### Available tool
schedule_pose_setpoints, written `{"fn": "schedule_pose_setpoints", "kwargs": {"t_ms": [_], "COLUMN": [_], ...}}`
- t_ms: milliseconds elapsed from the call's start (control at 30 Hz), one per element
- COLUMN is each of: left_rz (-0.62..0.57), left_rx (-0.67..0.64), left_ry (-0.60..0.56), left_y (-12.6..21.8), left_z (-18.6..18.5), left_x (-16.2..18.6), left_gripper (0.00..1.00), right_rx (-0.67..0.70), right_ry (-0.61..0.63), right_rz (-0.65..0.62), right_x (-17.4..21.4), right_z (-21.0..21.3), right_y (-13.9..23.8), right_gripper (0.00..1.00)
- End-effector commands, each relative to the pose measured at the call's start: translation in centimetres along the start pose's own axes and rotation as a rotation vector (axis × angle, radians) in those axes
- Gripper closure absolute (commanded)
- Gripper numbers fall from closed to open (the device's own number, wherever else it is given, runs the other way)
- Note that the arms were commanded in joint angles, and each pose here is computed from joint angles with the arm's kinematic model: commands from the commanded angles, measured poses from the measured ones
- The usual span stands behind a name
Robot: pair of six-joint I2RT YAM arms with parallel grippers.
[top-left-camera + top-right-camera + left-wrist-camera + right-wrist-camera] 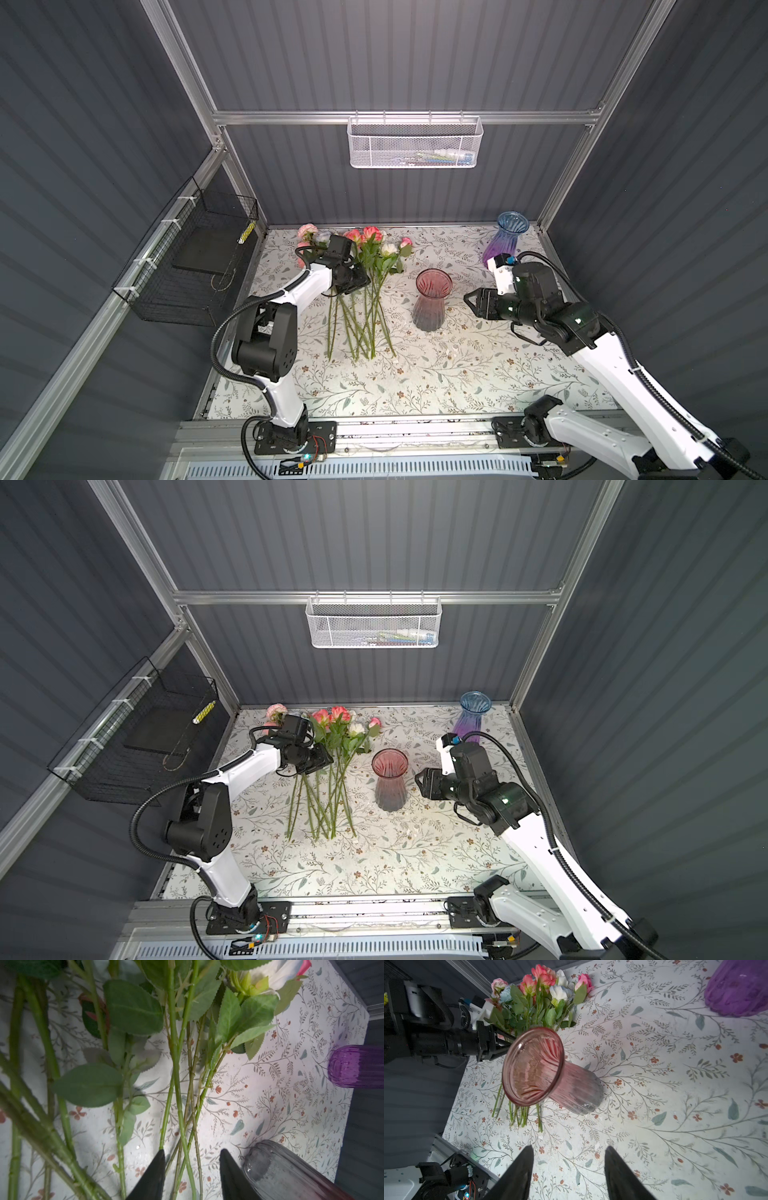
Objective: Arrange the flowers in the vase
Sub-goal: 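Close the left gripper on one pink rose stem while the right draws back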
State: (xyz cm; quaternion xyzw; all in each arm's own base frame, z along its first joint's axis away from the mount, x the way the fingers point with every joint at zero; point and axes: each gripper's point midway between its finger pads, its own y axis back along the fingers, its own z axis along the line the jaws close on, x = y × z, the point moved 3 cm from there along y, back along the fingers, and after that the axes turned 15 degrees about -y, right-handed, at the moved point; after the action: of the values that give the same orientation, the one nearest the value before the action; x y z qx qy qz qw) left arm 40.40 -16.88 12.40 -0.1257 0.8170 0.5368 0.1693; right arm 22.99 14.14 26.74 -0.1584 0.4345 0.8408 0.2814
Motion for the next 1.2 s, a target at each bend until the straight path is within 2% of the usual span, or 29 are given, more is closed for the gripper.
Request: {"fn": "schedule_pose_setpoints", "kwargs": {"t_ms": [0, 167, 267, 467, 733, 833, 967, 1167], "left_rz": [0.012, 0.04, 0.01, 0.052, 0.108, 0.101, 0.088, 0.018], "left_rx": [-0.06, -0.004, 0.007, -0.028, -0.055, -0.039, -0.034, -0.007], "left_ry": [0.004, -0.024, -0.048, -0.07, -0.071, -0.082, -0.081, -0.107], "left_y": [-0.4, -2.0, -2.0, -3.2, -4.6, -4.8, -4.2, -0.4], "left_z": [0.9, 0.4, -0.1, 0.7, 1.5, 1.3, 1.0, -0.7], "left_x": [-0.5, -0.7, -1.9, -1.5, -0.8, -0.9, -1.4, -3.0], "left_gripper": [0.59, 0.6, 0.61, 0.71, 0.73, 0.81, 0.94, 0.98], "right_rx": [0.024, 0.018, 0.021, 0.027, 0.065, 0.068, 0.067, 0.05], "right_ry": [-0.021, -0.023, -0.016, -0.008, -0.008, -0.007, -0.009, -0.012], "right_rz": [-0.045, -0.068, -0.072, -0.08, -0.104, -0.111, -0.105, -0.115], "right_x": [0.2, 0.8, 0.8, 1.0, 1.3, 1.4, 1.4, 1.1], "right_z": [-1.2, -2.0, -2.1, -2.5, -3.6, -3.7, -3.6, -3.2], "right_y": [-0.1, 0.0, 0.0, 0.2, 1.0, 1.0, 1.0, 1.3], "right_gripper": [0.44, 0.44, 0.45, 0.45, 0.45, 0.45, 0.45, 0.45]}}
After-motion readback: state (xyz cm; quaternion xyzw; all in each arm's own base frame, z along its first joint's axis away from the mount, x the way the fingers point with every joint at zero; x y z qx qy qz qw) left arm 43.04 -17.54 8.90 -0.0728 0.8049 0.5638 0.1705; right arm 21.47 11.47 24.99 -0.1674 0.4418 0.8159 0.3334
